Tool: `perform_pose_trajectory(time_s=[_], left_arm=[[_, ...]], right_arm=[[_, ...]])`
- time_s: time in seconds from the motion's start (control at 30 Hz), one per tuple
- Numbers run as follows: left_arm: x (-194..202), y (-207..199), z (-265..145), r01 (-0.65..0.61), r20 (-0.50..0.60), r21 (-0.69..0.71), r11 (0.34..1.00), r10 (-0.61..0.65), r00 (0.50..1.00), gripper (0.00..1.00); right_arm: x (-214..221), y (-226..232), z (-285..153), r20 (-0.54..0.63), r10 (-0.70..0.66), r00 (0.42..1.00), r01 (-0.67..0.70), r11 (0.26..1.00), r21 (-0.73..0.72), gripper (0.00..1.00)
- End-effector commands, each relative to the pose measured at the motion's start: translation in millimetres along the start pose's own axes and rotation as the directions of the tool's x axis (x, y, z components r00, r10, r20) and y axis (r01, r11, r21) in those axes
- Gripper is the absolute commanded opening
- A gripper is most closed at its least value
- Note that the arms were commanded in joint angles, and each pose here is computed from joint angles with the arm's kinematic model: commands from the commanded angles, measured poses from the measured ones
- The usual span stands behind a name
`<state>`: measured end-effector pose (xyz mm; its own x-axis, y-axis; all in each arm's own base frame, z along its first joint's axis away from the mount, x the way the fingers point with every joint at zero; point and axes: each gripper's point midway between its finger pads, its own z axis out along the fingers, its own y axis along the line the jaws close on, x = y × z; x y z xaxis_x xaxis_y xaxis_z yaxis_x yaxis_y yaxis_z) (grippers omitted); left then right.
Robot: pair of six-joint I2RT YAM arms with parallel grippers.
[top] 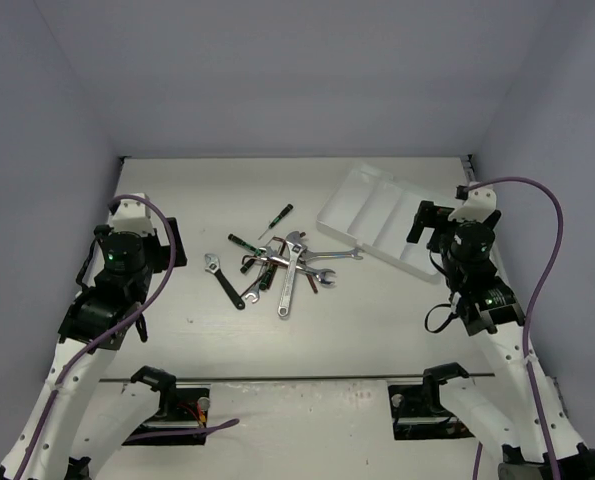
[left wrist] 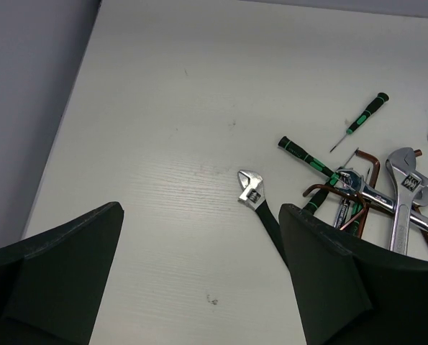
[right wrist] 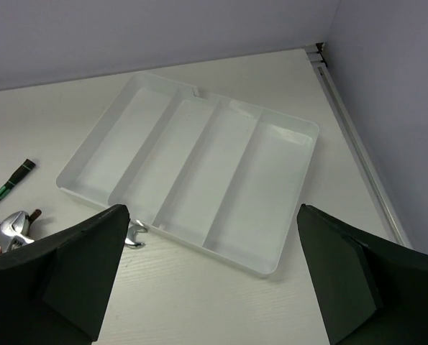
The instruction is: Sort the tools into containers
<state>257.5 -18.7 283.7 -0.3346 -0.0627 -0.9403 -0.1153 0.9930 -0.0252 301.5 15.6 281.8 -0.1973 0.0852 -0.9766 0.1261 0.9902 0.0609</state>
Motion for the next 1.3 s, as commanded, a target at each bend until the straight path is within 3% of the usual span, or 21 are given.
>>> perform_pose_trajectory(time_s=[0.0, 0.2, 0.4, 0.63, 0.9, 1.13, 1.27], left_arm=[[-18.4, 1.4, 1.5, 0.031, 0.066, -0.013, 0.999, -0.030, 0.997, 0.88], [-14.6, 2.0, 0.9, 0.037, 0.058, -0.015, 0.999, -0.036, 0.998, 0.88], [-9.5, 4.6, -2.2, 0.015, 0.045, -0.017, 1.000, -0.015, 0.999, 0.88], [7.4, 7.7, -4.6, -0.009, -0.017, -0.024, 1.000, 0.009, 1.000, 0.88], [20.6, 7.5, -3.0, -0.030, -0.072, -0.023, 0.999, 0.029, 0.997, 0.88], [33.7, 3.2, -10.5, -0.009, -0.092, 0.019, 1.000, 0.010, 0.996, 0.88], [40.5, 1.6, -15.6, -0.005, -0.105, 0.038, 0.999, 0.009, 0.994, 0.88]], right_arm=[[-19.4, 4.3, 11.7, 0.056, 0.089, 0.994, -0.090, 0.996, 0.018, 1.00], [13.1, 44.0, 32.0, -0.100, 0.144, 0.985, -0.156, 0.980, -0.125, 1.00], [69.4, 93.1, 46.3, -0.317, 0.129, 0.940, -0.177, 0.976, -0.128, 1.00], [118.7, 167.8, 43.7, -0.406, 0.219, 0.887, -0.250, 0.968, -0.025, 0.94], [156.6, 242.3, 52.3, -0.445, 0.196, 0.874, -0.217, 0.976, 0.005, 0.84], [189.3, 272.5, 70.2, -0.461, 0.181, 0.869, -0.166, 0.983, 0.074, 0.84], [202.0, 287.1, 76.9, -0.466, 0.175, 0.867, -0.153, 0.985, 0.086, 0.77]])
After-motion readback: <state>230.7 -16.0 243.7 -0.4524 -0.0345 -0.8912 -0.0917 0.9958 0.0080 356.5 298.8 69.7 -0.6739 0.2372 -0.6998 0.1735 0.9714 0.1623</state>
